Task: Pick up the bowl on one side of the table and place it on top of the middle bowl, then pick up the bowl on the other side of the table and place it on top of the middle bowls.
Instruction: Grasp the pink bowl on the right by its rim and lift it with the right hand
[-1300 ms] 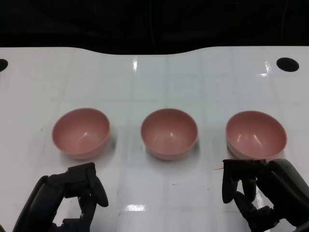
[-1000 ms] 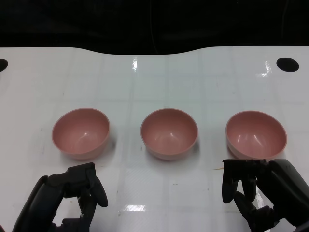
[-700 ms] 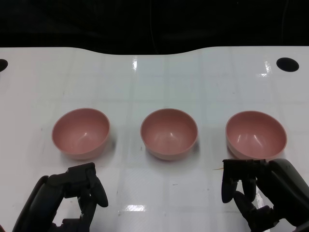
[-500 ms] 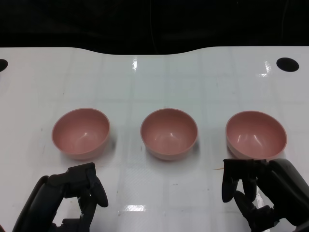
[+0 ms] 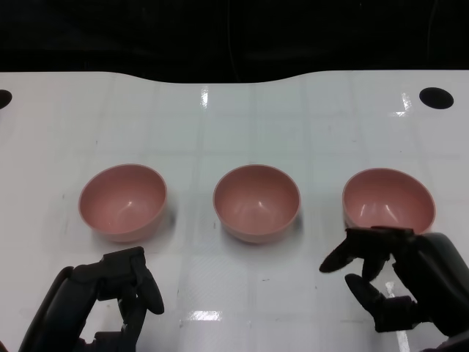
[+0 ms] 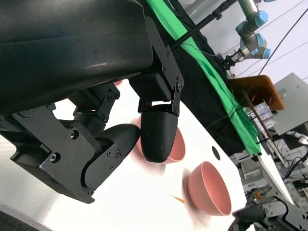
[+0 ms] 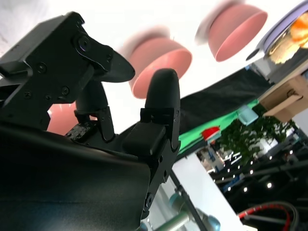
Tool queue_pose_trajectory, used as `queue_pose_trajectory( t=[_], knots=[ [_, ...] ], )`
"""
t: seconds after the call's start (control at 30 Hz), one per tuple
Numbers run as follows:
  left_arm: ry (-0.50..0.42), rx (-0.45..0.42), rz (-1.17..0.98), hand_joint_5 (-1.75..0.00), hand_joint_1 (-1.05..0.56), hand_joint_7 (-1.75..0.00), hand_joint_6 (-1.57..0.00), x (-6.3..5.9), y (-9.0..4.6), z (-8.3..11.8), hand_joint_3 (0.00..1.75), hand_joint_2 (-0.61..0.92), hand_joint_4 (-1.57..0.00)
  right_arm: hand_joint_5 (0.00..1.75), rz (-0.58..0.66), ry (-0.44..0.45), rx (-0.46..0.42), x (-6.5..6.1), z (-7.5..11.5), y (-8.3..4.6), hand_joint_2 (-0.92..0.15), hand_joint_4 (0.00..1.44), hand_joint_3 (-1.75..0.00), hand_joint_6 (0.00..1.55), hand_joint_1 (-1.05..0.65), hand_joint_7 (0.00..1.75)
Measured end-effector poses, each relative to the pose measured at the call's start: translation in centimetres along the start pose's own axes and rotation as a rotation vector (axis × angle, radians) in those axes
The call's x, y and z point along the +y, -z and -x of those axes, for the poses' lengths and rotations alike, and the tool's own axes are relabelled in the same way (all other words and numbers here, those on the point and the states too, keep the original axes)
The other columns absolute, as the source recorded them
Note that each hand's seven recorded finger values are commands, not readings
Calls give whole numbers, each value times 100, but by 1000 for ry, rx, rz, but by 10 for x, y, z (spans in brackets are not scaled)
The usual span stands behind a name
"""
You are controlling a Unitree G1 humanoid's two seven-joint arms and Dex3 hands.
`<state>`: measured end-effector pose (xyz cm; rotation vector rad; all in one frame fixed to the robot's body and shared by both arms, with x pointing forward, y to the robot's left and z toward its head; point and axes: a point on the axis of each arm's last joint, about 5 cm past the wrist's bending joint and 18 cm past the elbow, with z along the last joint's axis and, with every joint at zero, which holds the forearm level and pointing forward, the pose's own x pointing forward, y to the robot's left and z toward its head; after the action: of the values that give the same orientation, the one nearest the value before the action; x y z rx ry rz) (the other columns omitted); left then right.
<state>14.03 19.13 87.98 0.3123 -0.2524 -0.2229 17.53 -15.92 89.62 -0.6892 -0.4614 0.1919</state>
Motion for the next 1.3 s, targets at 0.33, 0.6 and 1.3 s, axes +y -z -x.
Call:
queue_pose_trajectory(
  t=[0.33, 0.6, 1.3],
  knots=[
    [2, 0, -3, -170, -10, -154, -80, 0, 0, 0, 144, 37, -88, 88, 50, 29, 51, -4, -4, 4, -84, 40, -8, 55, -33, 24],
    [13, -1, -21, -172, -11, -152, -80, -1, 0, 0, 146, 36, -88, 76, 135, 26, 104, -7, -5, 5, -86, 20, -3, 40, -42, 14],
    [3, 5, -8, -170, -10, -155, -78, -1, -2, 6, 141, 40, -86, 61, 438, -68, 269, -13, -26, -2, -86, 1, 0, 26, -54, 3]
  ],
)
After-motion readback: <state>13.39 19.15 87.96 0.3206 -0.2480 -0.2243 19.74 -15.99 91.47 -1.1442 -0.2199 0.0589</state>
